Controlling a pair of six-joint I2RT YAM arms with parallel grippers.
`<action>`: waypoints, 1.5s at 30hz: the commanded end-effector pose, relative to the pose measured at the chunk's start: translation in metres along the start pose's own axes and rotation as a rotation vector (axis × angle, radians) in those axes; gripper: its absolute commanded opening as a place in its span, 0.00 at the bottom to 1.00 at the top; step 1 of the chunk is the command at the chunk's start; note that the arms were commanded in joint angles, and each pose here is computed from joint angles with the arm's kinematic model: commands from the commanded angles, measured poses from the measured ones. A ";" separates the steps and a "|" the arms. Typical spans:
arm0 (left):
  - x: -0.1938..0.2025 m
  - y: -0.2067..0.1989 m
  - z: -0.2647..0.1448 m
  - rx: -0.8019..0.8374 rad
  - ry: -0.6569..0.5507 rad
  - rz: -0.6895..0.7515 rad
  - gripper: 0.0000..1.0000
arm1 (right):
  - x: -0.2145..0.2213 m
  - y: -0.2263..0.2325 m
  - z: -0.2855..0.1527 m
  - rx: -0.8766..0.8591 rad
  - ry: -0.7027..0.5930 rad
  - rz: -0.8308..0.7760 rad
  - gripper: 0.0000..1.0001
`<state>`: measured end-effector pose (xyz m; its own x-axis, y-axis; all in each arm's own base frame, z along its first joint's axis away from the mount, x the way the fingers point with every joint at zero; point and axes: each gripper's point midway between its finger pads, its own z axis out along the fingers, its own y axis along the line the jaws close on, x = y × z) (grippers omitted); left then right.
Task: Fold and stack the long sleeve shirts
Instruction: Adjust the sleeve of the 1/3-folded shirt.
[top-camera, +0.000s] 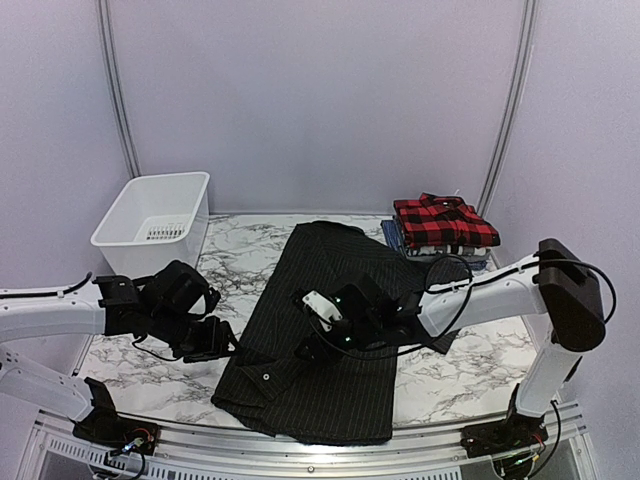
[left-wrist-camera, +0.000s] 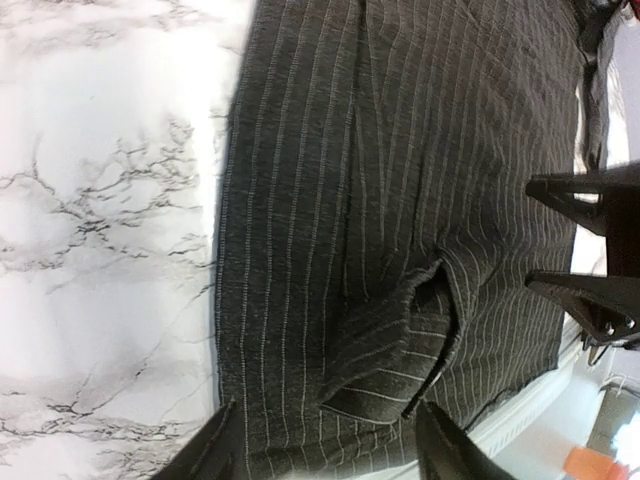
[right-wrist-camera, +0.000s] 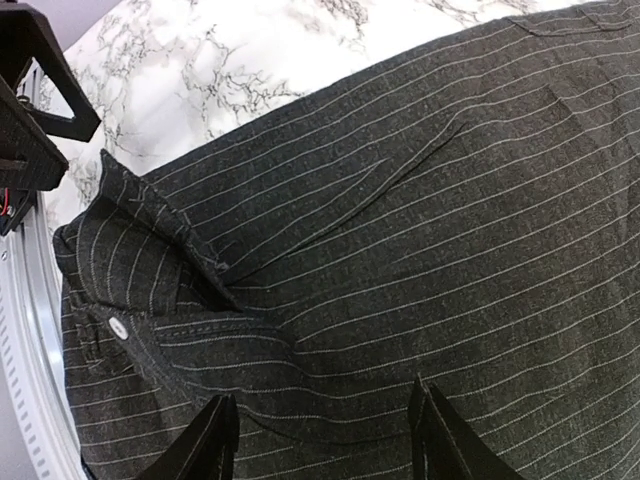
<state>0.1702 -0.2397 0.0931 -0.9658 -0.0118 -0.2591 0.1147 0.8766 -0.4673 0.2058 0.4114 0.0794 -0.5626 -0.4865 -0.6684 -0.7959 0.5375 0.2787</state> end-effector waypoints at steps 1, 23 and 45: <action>-0.006 0.002 -0.001 0.012 -0.023 -0.084 0.64 | -0.011 0.002 0.005 0.008 -0.007 -0.019 0.54; -0.006 0.003 0.014 0.283 -0.030 -0.439 0.52 | 0.032 0.021 0.014 -0.059 0.151 -0.099 0.53; -0.013 0.023 0.019 0.340 -0.108 -0.738 0.50 | 0.029 0.018 0.007 -0.037 0.120 -0.079 0.52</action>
<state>0.1745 -0.2189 0.0580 -0.8081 -0.5720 0.1408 -0.4661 0.4748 -0.7465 0.1750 0.4086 0.0461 -0.5265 -0.6324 -0.5681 -0.8442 0.4682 0.2612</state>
